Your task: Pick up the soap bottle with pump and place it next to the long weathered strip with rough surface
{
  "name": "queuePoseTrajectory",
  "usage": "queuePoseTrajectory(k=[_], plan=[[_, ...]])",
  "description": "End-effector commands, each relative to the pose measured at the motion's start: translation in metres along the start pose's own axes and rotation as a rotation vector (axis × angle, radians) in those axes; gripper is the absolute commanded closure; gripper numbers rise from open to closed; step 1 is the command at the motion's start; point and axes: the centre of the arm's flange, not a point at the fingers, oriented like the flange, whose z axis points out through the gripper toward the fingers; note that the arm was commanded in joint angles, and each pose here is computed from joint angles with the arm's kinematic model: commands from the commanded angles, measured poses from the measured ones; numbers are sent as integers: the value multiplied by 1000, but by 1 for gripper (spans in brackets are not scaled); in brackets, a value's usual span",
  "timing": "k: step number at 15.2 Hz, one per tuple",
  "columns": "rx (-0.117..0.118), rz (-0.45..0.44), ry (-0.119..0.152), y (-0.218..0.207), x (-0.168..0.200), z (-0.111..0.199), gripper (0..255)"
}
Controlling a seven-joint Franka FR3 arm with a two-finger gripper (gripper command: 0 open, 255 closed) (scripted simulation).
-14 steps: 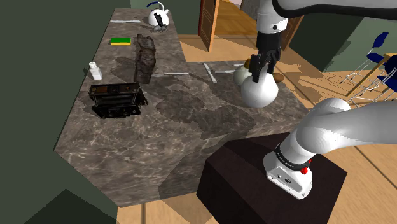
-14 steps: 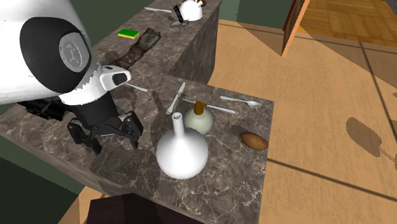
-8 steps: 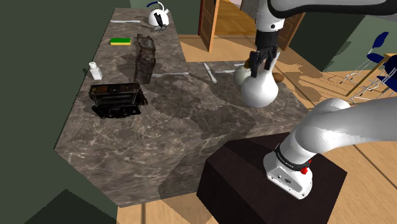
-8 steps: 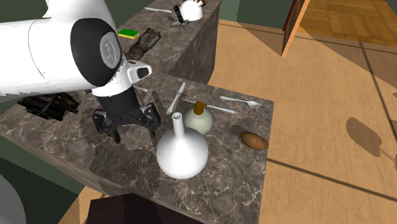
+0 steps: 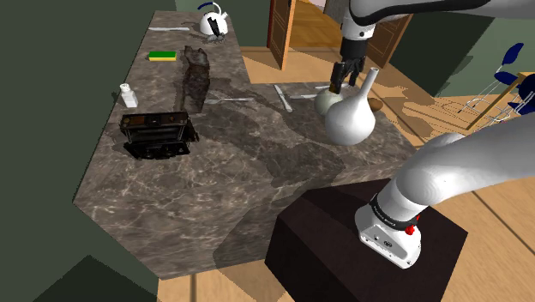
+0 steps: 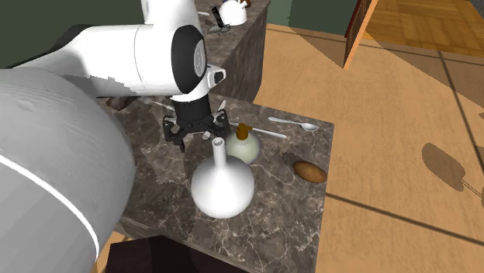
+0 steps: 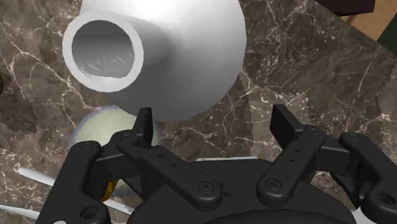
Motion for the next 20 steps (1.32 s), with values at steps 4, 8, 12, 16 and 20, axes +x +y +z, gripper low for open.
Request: queuePoseTrajectory(k=[4,8,12,16,20], plan=[[14,-24,39,49,38,10,0],[27,-43,69,88,71,17,0],[39,-61,99,126,104,23,0],[39,-61,99,125,106,44,0],[39,-61,99,124,108,63,0]])
